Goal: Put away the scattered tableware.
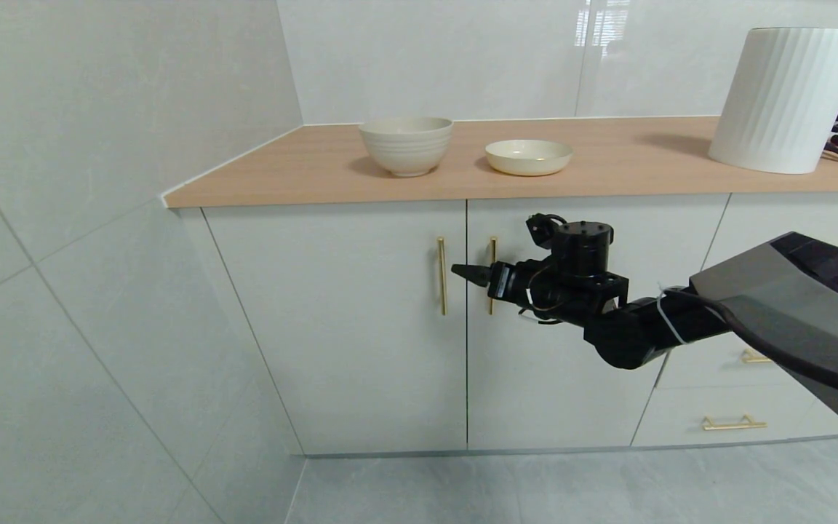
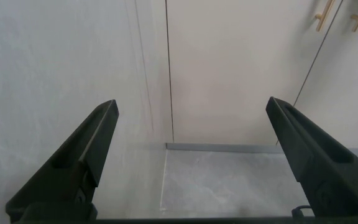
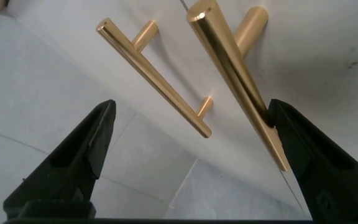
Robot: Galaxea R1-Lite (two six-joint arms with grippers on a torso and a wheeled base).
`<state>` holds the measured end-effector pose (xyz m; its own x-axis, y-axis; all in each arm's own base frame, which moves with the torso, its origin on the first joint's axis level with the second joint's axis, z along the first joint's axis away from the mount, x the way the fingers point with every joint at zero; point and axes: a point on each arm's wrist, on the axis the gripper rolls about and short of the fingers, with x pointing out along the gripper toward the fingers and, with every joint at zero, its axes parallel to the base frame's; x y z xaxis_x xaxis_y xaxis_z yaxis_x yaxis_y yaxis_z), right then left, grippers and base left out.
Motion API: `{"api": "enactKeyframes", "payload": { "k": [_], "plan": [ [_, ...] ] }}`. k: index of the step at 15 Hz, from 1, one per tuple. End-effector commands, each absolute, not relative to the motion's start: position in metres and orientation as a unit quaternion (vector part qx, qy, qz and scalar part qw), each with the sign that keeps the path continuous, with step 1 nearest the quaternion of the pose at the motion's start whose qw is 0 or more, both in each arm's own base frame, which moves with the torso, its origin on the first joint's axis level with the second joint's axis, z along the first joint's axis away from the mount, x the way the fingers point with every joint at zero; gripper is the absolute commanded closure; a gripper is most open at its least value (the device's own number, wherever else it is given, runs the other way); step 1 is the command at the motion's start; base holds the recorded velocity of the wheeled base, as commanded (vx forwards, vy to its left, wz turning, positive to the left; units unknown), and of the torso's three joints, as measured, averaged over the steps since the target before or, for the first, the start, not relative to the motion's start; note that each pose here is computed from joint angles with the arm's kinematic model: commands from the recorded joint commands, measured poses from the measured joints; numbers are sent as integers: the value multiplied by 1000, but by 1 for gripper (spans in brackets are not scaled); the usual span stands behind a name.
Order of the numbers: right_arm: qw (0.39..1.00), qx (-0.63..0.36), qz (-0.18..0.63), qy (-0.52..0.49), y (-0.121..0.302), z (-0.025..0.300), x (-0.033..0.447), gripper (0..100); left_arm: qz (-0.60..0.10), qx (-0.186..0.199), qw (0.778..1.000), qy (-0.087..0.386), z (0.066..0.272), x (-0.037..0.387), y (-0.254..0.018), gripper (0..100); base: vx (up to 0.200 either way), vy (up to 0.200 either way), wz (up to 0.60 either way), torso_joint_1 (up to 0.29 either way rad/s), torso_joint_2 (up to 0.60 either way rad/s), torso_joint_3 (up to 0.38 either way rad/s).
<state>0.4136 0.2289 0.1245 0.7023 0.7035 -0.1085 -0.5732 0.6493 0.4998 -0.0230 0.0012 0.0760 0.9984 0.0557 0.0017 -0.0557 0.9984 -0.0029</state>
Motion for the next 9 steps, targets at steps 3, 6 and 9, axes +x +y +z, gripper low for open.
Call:
{"api": "enactKeyframes", "payload": {
  "k": [3,6,9],
  "plan": [
    [893,220,362,149,229,127,412,0,28,-2,1000,-1,76,-23,1,0,0,0,0,0,0,0],
    [891,220,366,153,227,128,408,0,28,-2,1000,-1,76,-23,1,0,0,0,0,0,0,0],
    [874,217,402,166,222,135,396,0,28,-2,1000,-1,76,-23,1,0,0,0,0,0,0,0]
  ]
}}
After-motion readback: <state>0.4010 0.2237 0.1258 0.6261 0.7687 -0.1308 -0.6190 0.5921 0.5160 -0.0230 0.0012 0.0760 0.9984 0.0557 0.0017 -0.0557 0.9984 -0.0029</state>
